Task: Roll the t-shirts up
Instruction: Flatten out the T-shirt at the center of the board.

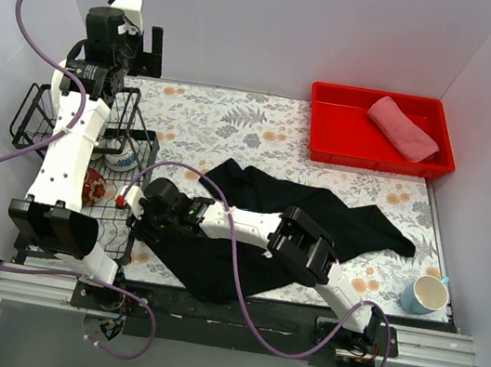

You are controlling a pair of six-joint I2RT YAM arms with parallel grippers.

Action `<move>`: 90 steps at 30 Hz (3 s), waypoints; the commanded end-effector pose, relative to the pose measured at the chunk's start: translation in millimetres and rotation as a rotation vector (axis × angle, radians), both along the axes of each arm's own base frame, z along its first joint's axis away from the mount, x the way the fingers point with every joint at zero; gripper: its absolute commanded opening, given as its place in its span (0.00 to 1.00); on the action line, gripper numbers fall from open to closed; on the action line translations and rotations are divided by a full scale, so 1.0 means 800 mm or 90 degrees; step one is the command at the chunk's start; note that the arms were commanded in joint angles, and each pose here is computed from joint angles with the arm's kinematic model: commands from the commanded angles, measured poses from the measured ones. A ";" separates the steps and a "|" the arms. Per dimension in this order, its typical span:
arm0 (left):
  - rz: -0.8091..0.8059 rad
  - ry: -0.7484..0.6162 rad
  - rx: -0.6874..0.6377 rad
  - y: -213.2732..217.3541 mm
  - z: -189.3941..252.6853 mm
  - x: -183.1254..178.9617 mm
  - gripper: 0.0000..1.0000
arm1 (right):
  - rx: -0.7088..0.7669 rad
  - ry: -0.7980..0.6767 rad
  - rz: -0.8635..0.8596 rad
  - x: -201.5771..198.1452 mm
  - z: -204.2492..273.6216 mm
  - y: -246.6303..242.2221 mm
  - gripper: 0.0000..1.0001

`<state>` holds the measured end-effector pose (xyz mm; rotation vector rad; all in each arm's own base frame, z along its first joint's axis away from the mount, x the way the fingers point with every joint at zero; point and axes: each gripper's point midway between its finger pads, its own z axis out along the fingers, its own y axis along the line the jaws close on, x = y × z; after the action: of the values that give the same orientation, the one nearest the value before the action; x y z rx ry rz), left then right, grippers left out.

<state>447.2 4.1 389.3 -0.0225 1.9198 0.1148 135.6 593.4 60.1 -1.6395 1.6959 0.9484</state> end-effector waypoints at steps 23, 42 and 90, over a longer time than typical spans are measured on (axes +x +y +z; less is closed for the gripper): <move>-0.001 -0.002 -0.015 0.012 0.002 -0.022 0.98 | -0.052 -0.055 0.014 0.014 -0.047 -0.031 0.01; -0.303 0.158 0.007 -0.161 -0.107 -0.005 0.93 | -0.044 -0.256 -0.262 0.159 0.289 -0.427 0.01; -0.585 0.386 0.072 -0.329 -0.268 -0.087 0.00 | -0.027 -0.304 -0.624 0.216 0.374 -0.664 0.01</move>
<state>379.6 -281.8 80.8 1.1608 2.4763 -0.5340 320.5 73.0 313.1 -0.7600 1.9336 0.1373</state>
